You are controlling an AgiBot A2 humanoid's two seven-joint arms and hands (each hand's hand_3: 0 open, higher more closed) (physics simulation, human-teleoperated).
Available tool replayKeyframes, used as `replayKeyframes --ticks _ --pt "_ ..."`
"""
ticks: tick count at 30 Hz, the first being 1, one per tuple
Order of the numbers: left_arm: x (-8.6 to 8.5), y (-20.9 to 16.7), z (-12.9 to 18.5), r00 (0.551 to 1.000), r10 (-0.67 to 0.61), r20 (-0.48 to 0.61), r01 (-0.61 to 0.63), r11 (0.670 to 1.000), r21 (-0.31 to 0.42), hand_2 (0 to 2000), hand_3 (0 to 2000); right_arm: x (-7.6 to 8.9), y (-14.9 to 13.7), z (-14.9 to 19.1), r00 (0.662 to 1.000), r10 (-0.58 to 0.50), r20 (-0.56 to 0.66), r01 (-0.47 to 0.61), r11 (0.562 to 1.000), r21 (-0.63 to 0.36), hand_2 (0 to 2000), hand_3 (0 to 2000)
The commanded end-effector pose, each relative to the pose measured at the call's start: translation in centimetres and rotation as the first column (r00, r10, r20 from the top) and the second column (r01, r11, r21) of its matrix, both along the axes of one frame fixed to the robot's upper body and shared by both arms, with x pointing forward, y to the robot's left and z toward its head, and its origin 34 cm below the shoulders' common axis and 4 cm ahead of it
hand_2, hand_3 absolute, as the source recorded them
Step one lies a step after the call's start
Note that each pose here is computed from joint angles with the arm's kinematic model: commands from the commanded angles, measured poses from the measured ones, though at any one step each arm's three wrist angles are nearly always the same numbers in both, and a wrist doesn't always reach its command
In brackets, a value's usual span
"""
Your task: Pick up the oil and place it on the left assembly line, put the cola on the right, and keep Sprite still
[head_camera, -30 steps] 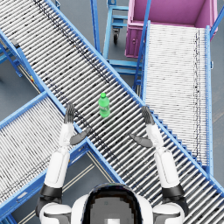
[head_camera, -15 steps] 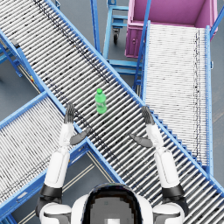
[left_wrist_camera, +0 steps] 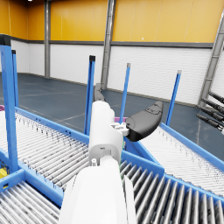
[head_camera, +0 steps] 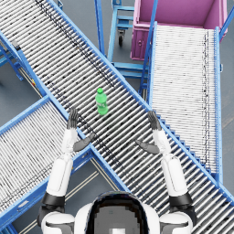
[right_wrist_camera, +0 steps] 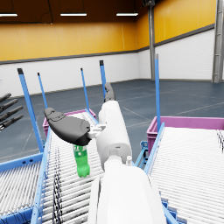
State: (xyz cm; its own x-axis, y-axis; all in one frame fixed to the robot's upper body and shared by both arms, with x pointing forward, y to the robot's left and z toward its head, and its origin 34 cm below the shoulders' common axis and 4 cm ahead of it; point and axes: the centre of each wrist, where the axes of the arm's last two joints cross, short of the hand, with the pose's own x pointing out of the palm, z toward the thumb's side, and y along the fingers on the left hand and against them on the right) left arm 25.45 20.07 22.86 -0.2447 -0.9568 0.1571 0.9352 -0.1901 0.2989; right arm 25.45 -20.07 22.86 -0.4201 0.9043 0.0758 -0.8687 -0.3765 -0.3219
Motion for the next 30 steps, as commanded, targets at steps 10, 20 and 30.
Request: replayKeyframes --ticks 10,20,30 --pt "0.00 0.00 0.00 1.000 0.000 0.000 0.000 1.000 0.000 0 0 0.00 0.00 0.00 1.000 0.000 0.000 0.000 1.000 0.000 0 0" --pt "0.00 0.00 0.00 1.000 0.000 0.000 0.000 1.000 0.000 0 0 0.00 0.00 0.00 1.000 0.000 0.000 0.000 1.000 0.000 0 0" --pt "0.00 0.00 0.00 1.000 0.000 0.000 0.000 1.000 0.000 0 0 0.00 0.00 0.00 1.000 0.000 0.000 0.000 1.000 0.000 0 0"
